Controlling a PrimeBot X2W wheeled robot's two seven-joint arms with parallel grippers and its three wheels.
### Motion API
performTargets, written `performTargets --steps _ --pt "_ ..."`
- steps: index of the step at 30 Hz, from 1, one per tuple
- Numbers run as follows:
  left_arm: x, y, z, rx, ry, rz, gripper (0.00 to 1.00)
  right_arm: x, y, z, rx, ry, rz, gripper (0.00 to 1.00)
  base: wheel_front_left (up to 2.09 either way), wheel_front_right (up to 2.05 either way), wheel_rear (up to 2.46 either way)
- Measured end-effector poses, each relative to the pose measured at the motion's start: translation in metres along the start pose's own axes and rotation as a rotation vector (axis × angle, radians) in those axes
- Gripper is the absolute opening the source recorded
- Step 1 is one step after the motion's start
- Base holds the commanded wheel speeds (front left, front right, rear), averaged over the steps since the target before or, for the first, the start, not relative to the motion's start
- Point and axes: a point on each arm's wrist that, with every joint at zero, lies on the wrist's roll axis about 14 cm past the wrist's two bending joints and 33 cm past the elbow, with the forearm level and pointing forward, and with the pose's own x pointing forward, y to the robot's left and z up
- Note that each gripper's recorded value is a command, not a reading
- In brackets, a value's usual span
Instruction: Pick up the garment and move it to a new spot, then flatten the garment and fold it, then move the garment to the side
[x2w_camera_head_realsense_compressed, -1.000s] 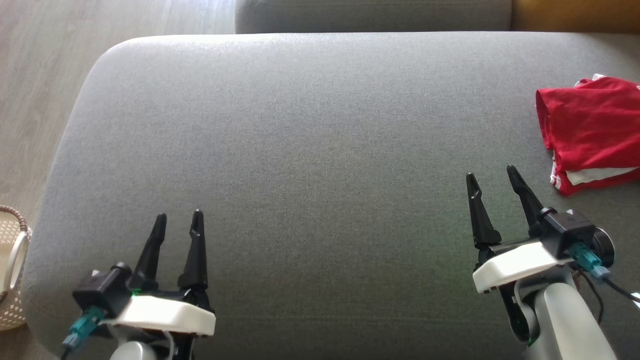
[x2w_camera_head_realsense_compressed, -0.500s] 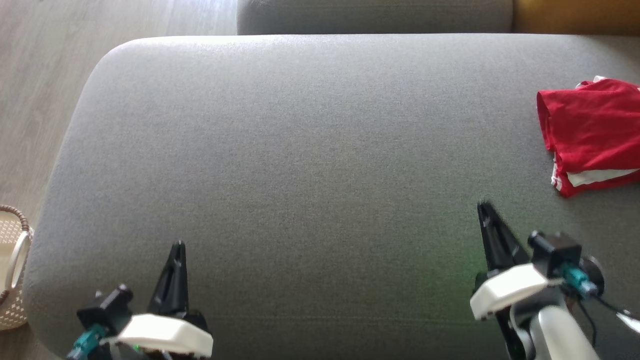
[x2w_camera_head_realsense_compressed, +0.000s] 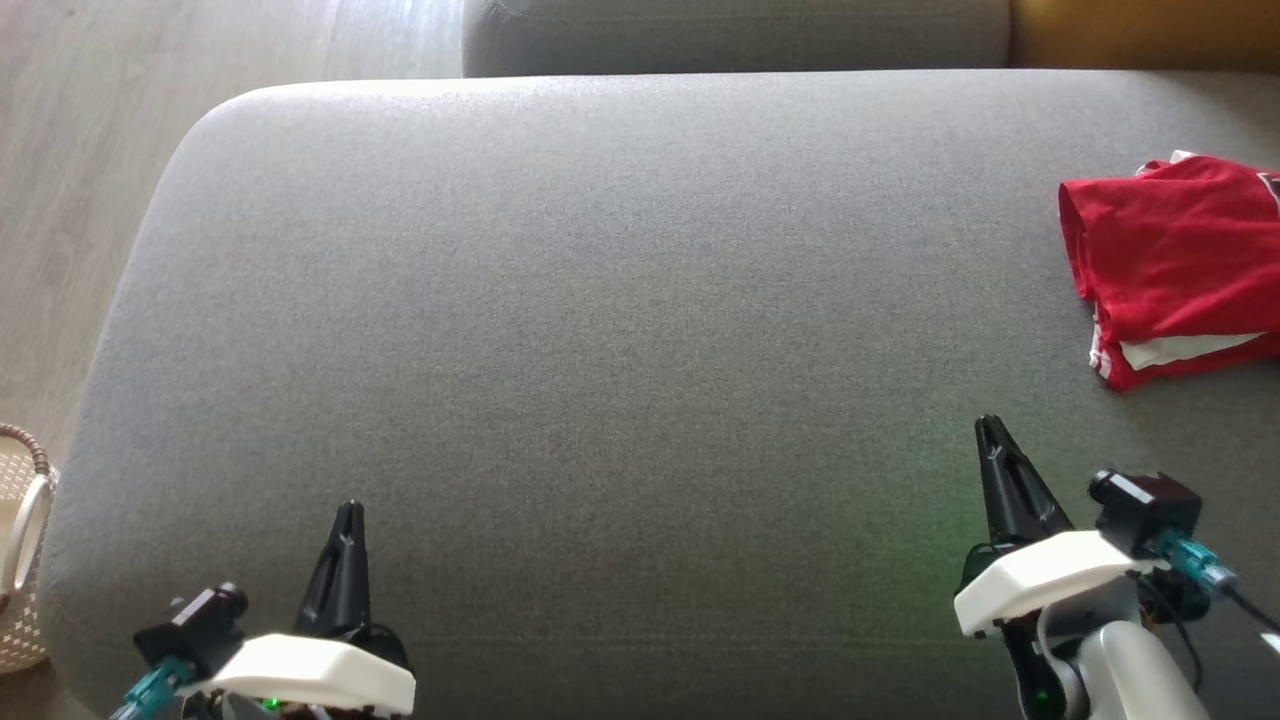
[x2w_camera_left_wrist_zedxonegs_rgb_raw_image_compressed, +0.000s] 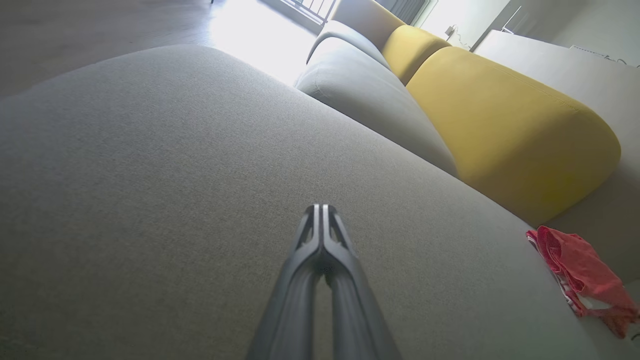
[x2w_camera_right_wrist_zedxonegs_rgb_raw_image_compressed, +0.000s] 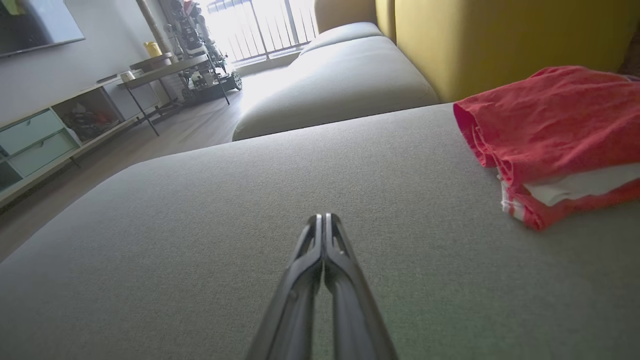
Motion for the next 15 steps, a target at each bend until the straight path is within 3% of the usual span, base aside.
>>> performTargets --steps 15 --pt "0.006 0.001 0.001 -0.143 0.014 0.016 0.0 -0.003 -0.013 0.005 0.174 -0.009 -0.058 0.0 0.0 0.0 0.0"
